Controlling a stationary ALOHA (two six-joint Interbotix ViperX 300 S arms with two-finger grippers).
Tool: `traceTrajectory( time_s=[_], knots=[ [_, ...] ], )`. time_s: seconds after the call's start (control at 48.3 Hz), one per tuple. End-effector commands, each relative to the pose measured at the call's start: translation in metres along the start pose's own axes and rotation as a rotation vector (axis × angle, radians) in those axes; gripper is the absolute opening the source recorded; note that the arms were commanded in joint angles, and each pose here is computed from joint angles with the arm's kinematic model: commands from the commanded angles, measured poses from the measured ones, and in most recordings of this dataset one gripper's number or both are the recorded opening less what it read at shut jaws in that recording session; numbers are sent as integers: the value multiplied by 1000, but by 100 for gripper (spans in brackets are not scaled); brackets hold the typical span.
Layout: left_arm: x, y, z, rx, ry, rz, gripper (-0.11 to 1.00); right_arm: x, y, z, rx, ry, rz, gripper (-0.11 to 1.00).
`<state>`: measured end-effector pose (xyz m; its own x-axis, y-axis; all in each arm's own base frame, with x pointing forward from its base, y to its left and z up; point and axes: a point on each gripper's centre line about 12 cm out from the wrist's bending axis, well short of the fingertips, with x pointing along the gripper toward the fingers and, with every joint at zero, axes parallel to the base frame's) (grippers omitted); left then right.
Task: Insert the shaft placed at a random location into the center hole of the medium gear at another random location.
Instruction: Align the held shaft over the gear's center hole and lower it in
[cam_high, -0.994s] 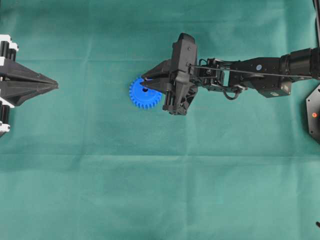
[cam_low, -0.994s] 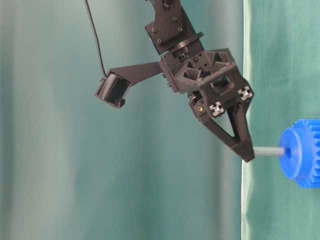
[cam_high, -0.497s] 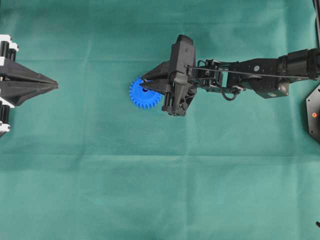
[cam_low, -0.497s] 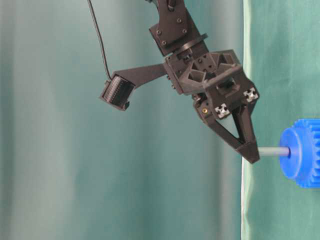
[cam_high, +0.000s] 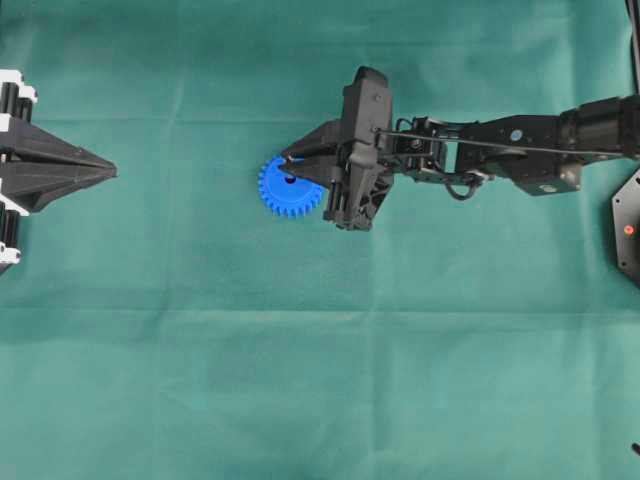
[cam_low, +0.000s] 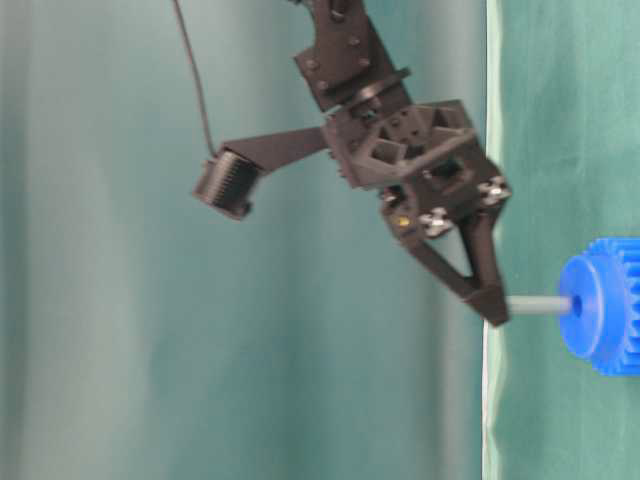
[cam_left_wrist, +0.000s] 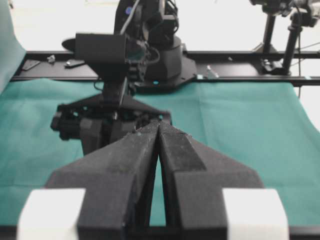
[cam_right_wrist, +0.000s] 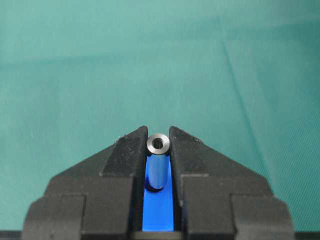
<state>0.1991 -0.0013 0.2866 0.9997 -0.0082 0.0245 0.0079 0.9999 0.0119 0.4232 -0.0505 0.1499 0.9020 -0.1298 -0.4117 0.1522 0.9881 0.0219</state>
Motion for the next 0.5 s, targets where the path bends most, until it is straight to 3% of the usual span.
traceTrajectory(
  time_s=[0.0,0.228,0.476],
  knots=[
    [2,1,10,3,-24,3,0,-11,1,25,-5,-58,4,13],
    [2,1,9,3,-21,3,0,-11,2,27,-2,-64,5,13],
    [2,1,9,3,-21,3,0,2,4,11,1,-40,6,13]
  ],
)
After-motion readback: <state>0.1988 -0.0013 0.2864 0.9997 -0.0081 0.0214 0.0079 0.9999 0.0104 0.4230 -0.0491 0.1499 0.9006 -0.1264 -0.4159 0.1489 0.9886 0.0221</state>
